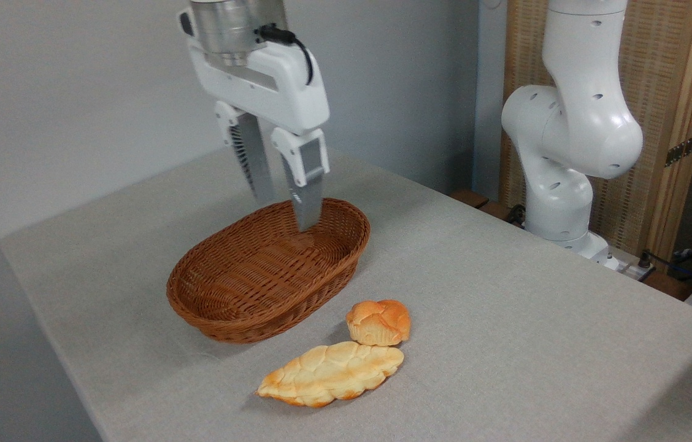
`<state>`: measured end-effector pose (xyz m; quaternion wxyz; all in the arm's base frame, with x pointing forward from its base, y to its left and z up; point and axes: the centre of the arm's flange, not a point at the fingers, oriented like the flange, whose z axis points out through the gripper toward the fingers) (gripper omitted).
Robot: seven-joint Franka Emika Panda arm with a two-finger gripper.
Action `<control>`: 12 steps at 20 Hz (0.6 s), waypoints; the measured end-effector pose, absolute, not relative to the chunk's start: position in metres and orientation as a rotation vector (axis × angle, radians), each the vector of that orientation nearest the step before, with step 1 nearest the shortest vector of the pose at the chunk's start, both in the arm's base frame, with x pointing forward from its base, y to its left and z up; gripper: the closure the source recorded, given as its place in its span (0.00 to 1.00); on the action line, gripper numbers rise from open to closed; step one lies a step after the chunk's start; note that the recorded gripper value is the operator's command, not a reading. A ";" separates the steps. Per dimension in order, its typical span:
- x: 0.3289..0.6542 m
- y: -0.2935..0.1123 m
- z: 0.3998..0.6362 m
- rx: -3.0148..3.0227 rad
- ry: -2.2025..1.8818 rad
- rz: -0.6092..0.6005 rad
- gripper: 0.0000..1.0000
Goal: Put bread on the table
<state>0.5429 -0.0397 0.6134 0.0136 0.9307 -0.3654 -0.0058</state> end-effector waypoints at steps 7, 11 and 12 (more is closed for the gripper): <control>0.562 -0.045 0.622 2.926 -1.059 0.028 0.00; 0.561 -0.051 0.623 2.920 -1.074 0.029 0.00; 0.561 -0.051 0.623 2.920 -1.075 0.029 0.00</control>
